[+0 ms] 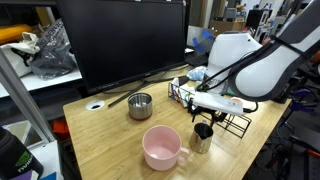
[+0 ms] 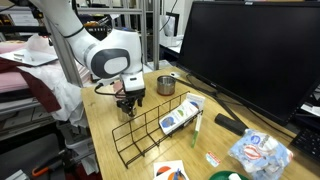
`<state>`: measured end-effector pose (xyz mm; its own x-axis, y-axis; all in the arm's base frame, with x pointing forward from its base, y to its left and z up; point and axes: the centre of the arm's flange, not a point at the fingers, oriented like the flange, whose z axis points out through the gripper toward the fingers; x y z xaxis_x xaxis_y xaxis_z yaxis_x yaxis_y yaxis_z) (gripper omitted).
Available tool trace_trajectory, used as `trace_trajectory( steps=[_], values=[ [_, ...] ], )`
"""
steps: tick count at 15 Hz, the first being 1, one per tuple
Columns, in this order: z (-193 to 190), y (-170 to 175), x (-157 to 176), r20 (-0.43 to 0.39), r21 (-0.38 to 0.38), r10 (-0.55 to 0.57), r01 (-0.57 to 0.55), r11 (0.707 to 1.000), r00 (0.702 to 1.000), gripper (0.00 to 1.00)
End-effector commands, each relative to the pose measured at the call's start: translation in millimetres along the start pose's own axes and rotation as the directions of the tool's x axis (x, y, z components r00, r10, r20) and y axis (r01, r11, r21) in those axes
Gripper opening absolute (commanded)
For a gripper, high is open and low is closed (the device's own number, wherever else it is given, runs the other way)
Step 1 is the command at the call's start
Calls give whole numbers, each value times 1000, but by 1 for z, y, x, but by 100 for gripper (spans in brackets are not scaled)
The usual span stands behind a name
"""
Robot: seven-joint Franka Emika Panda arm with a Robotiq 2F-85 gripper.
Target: Move the cup to the bottom of the table
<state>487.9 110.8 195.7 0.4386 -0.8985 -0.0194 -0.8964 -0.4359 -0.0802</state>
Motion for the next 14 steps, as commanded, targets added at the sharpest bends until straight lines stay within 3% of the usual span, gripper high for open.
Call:
trace_trajectory(
  steps=[1,6,7,14],
  values=[
    [-13,6,-7,-36,29,-17,18,999,999,100],
    [-25,6,-12,-66,74,-65,69,995,996,100],
    [-16,-2,-7,-44,38,-53,54,998,998,100],
    [-15,-2,-7,-45,37,-55,57,998,997,100]
  ],
)
